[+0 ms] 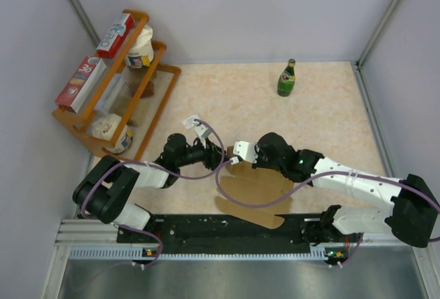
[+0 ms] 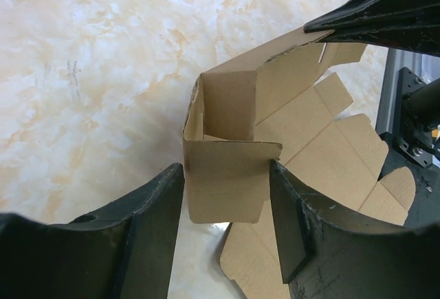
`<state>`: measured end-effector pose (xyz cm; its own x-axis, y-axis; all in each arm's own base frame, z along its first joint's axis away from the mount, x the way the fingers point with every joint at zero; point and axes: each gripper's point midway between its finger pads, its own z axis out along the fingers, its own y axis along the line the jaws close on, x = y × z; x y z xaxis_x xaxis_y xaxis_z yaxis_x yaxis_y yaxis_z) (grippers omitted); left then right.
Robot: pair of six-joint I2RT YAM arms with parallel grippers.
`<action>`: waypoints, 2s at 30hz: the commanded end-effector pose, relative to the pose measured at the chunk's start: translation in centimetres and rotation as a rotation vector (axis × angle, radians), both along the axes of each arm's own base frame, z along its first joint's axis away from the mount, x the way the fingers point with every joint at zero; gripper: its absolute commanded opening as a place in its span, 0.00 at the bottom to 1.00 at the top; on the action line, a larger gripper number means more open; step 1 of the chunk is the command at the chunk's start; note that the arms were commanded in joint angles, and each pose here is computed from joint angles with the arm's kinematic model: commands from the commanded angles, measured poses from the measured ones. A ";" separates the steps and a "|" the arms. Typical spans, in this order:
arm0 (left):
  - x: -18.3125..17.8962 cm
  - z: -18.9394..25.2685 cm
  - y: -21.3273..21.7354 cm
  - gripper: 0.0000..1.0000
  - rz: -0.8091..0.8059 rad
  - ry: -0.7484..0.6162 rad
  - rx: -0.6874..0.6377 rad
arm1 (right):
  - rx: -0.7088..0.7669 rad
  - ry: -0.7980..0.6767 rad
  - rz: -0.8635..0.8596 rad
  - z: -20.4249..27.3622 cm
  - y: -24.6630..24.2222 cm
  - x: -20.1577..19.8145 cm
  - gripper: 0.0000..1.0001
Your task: Fold the paper box
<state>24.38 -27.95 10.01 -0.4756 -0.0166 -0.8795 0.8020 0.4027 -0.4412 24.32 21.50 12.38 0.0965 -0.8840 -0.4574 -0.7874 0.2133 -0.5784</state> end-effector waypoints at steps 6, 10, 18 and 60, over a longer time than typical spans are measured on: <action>0.7 0.8 0.4 0.58 0.038 -0.089 0.020 | 0.104 -0.068 0.053 2.7 1.3 -0.3 0.00; 0.2 0.9 0.0 0.59 0.009 -0.089 0.008 | 0.118 -0.060 0.066 2.8 1.5 -0.5 0.00; -0.8 1.1 -1.3 0.61 -0.061 -0.083 -0.041 | 0.138 -0.047 0.084 2.7 1.8 -0.9 0.00; -4.8 0.4 -2.1 0.62 -0.150 -0.061 -0.057 | -0.038 -0.149 0.047 1.7 0.3 -1.1 0.00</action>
